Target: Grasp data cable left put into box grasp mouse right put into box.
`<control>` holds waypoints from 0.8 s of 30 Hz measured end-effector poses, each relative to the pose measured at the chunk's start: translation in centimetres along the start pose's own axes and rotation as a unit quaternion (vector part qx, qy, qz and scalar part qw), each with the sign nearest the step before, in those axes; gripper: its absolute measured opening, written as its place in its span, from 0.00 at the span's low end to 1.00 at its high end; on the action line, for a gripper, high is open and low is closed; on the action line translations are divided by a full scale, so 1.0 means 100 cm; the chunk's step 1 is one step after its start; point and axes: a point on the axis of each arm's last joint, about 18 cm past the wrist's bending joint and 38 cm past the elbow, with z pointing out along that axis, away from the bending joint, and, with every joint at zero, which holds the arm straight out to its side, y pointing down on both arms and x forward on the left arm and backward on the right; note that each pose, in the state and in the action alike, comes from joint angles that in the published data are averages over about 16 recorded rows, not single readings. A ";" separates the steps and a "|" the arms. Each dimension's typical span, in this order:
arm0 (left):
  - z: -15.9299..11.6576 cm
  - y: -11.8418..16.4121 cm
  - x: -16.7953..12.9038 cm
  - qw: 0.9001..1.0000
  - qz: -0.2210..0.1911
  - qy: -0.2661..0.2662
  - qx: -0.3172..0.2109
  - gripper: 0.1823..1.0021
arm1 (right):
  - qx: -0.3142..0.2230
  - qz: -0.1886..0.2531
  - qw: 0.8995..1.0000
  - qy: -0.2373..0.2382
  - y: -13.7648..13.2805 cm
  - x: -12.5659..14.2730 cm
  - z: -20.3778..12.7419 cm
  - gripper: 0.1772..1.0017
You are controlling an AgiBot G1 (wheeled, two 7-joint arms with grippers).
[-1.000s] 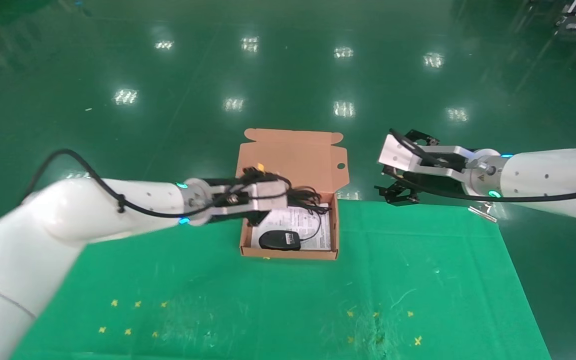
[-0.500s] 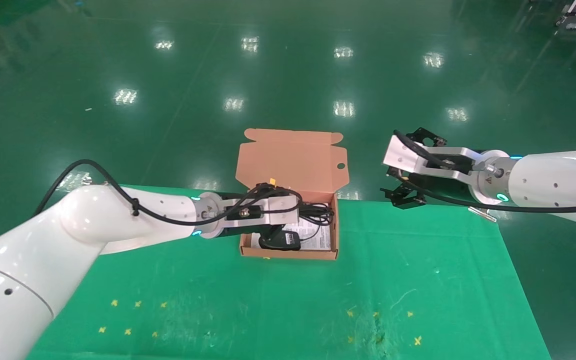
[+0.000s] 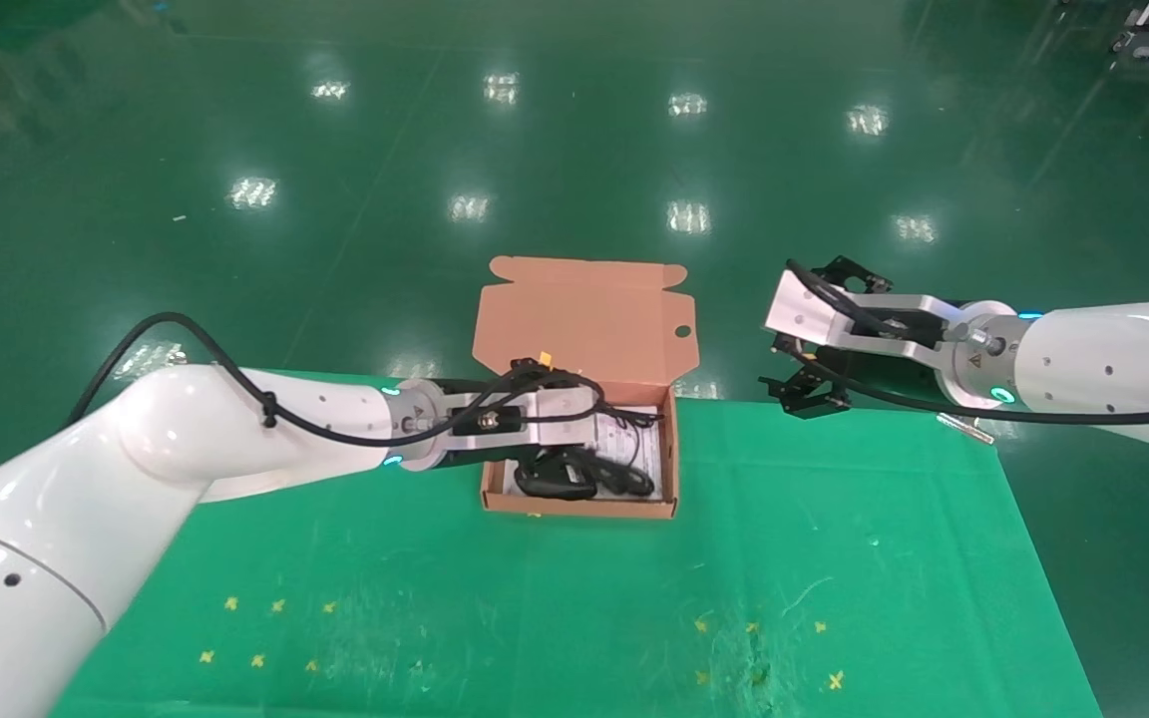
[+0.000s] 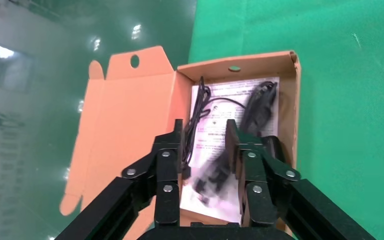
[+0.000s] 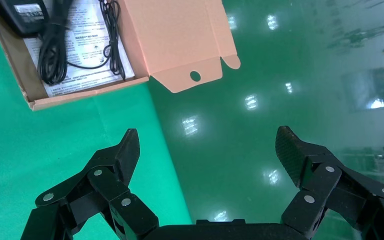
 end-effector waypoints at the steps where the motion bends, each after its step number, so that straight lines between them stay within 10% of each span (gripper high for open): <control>1: -0.002 0.000 -0.005 1.000 0.000 -0.005 0.000 0.20 | 0.000 -0.004 1.000 0.003 -0.001 0.003 -0.001 1.00; 14: -0.036 0.002 -0.064 0.998 -0.014 -0.069 0.000 0.49 | 0.000 -0.045 0.999 0.017 -0.015 0.028 -0.016 1.00; 24: -0.060 0.013 -0.051 0.993 -0.092 -0.056 0.047 0.76 | 0.025 0.014 0.999 -0.045 -0.009 -0.002 -0.020 1.00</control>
